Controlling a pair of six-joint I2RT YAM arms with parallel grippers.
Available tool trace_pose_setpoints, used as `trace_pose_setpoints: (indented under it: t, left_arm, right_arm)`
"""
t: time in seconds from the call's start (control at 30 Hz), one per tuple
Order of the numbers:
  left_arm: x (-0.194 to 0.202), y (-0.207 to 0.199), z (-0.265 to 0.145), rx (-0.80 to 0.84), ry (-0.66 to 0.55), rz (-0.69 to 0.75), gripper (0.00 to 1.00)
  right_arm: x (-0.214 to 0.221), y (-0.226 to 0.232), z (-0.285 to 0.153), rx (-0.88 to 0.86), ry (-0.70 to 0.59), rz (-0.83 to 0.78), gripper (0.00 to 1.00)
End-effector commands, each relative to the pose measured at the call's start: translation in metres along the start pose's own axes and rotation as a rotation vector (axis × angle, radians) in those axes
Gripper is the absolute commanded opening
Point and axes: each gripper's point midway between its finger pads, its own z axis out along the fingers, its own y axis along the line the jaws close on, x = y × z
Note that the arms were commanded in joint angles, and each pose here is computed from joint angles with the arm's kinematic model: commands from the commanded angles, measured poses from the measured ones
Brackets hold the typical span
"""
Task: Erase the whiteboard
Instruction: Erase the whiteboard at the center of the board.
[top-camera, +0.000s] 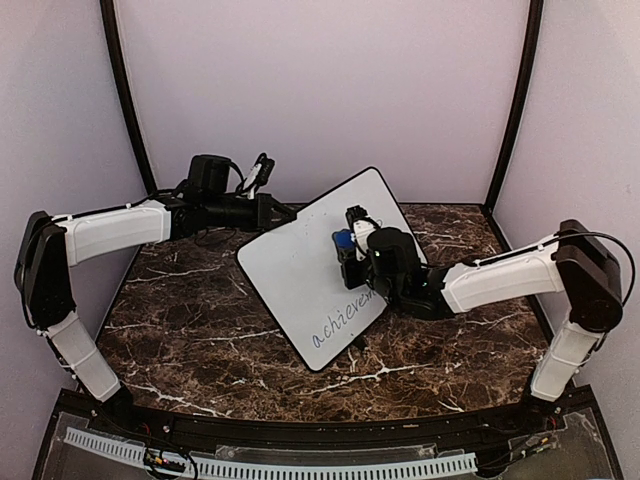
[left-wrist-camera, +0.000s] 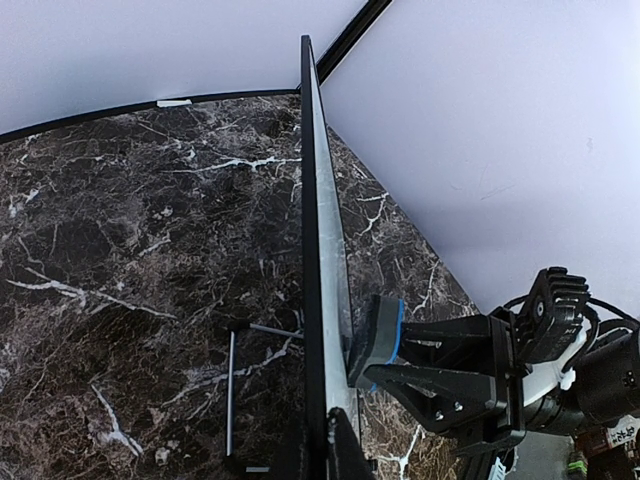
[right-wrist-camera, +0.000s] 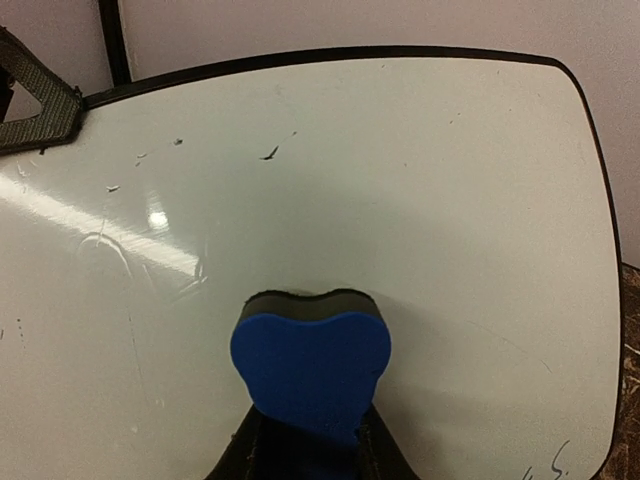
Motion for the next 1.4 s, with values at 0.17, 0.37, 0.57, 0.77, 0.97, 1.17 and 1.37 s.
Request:
trace_pose_setpoints:
  t: [0.17, 0.37, 0.57, 0.77, 0.97, 1.17, 1.37]
  left_arm:
    - [0.03, -0.032, 0.01, 0.097, 0.097, 0.04, 0.0]
    - [0.031, -0.032, 0.01, 0.1, 0.102, 0.035, 0.0]
    - [0.031, -0.033, 0.01, 0.099, 0.1, 0.039, 0.0]
    - [0.031, -0.033, 0.01, 0.101, 0.1, 0.039, 0.0]
    - [0.029, -0.034, 0.009, 0.099, 0.093, 0.048, 0.0]
    - [0.03, -0.034, 0.009, 0.102, 0.097, 0.042, 0.0]
    - [0.031, -0.034, 0.009, 0.105, 0.101, 0.036, 0.0]
  right_arm:
    - [0.066, -0.023, -0.02, 0.006, 0.127, 0.019, 0.23]
    - [0.072, -0.025, -0.025, 0.001, 0.139, 0.014, 0.23]
    - [0.037, -0.011, -0.006, -0.009, 0.072, -0.018, 0.23]
    - [-0.007, -0.002, 0.015, 0.0, -0.008, -0.056, 0.23]
    - [-0.006, -0.007, 0.017, 0.007, -0.001, -0.056, 0.24]
    - [0.031, -0.021, 0.004, 0.011, 0.081, -0.03, 0.24]
    - [0.061, -0.041, -0.016, 0.035, 0.147, -0.002, 0.24]
